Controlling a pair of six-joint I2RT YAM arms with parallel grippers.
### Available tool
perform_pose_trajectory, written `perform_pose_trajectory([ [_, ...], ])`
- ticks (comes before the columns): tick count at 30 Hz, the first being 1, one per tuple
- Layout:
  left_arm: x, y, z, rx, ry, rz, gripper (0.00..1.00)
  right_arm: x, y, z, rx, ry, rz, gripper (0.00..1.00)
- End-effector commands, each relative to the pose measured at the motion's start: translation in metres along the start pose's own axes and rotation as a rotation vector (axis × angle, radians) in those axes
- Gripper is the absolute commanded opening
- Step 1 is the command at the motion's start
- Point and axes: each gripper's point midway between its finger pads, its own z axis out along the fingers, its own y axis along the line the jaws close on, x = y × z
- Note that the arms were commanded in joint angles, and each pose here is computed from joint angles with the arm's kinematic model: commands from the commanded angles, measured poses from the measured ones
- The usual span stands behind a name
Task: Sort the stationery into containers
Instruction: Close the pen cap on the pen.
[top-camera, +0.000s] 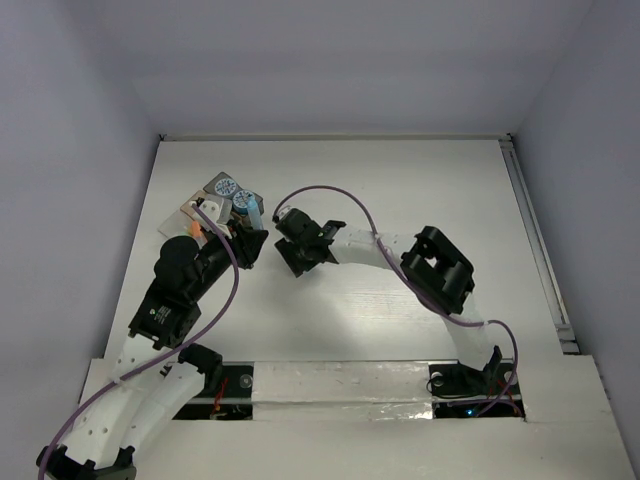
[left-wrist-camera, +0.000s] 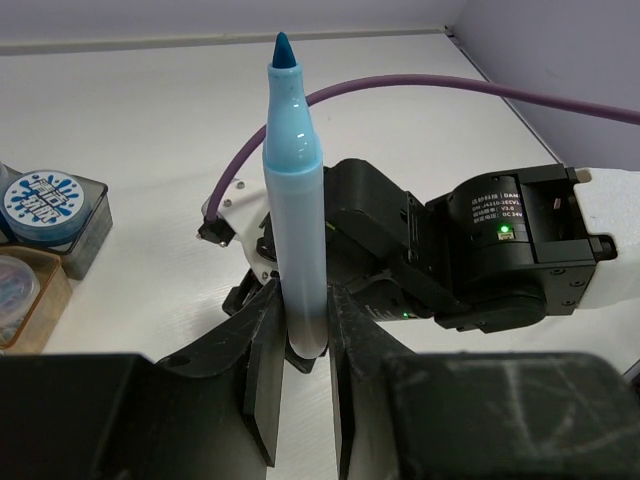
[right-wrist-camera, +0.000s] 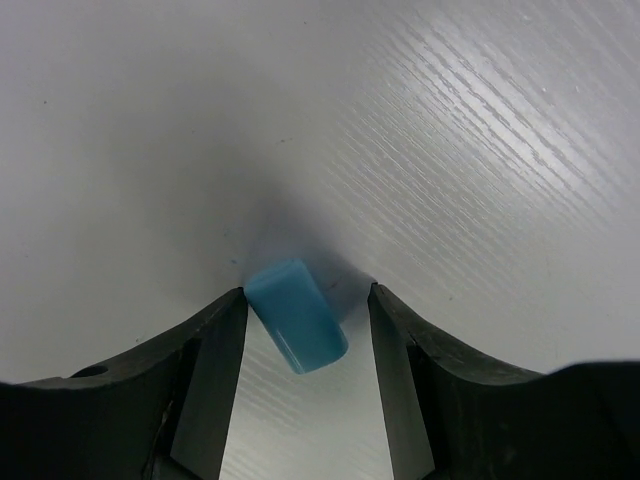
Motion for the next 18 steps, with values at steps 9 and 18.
perform_pose_trajectory([
  [9,-0.023,-0.006,0.001,0.017,-0.064,0.01,0.0,0.015,-0.018,0.023,0.092,0.084,-0.116,0.59],
  [18,-0.023,-0.003,0.002,0.011,-0.06,0.007,0.0,0.019,-0.014,0.017,0.068,0.092,-0.097,0.33],
])
